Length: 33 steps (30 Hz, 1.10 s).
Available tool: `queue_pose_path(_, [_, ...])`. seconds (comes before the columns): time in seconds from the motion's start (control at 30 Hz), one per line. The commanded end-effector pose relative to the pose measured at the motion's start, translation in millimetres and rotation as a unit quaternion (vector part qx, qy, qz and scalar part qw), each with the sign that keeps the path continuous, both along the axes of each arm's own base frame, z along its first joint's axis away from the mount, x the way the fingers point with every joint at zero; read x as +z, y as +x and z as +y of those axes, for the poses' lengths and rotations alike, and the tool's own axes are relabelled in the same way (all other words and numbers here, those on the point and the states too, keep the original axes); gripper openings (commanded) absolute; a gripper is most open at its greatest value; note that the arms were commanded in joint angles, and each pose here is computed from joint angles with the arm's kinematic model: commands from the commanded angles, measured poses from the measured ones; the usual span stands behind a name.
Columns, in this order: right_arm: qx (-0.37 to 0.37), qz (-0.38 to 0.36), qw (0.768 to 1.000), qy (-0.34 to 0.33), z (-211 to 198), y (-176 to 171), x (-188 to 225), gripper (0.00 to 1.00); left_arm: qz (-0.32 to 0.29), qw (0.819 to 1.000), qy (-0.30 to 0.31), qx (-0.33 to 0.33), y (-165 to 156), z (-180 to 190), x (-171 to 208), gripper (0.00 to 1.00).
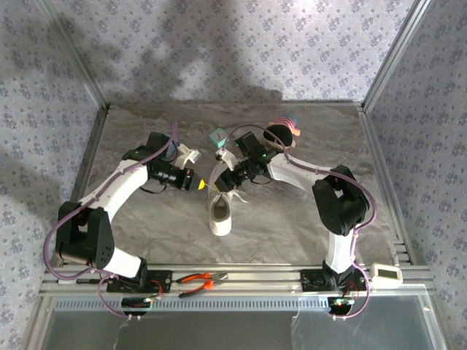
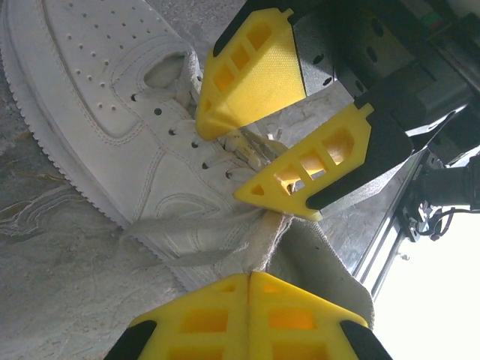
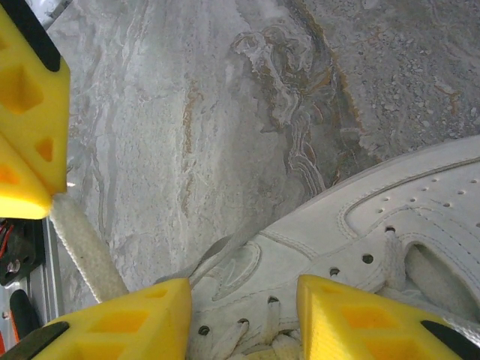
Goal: Tie the shoes
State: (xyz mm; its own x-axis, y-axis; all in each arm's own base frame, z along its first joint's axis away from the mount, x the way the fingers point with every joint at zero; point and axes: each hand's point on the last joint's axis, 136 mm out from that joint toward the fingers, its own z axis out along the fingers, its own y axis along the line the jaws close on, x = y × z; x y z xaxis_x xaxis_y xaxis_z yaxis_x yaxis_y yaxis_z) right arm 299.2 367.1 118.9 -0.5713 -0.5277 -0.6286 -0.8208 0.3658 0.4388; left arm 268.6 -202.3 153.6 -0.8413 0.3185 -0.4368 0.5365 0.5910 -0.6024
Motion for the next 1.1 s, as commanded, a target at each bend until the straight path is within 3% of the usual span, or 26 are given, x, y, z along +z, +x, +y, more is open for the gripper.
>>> queue_pose_path(0.0, [0.028,0.017,0.999,-0.010,1,-13,-5,0.39,-0.022,1.000,0.005,-0.003,4,4,13,0.00])
queue_pose_path(0.13, [0.024,0.021,0.999,-0.026,-4,-14,-13,0.33,-0.029,0.999,0.021,0.002,5,13,16,0.00])
queue_pose_path(0.77, [-0.002,0.031,0.999,-0.043,-24,-10,-24,0.33,-0.010,0.993,0.065,0.095,-18,73,6,0.00])
queue_pose_path(1.07, [-0.008,0.035,0.999,-0.038,-26,-8,-22,0.33,-0.011,0.990,0.060,0.124,-18,77,7,0.00])
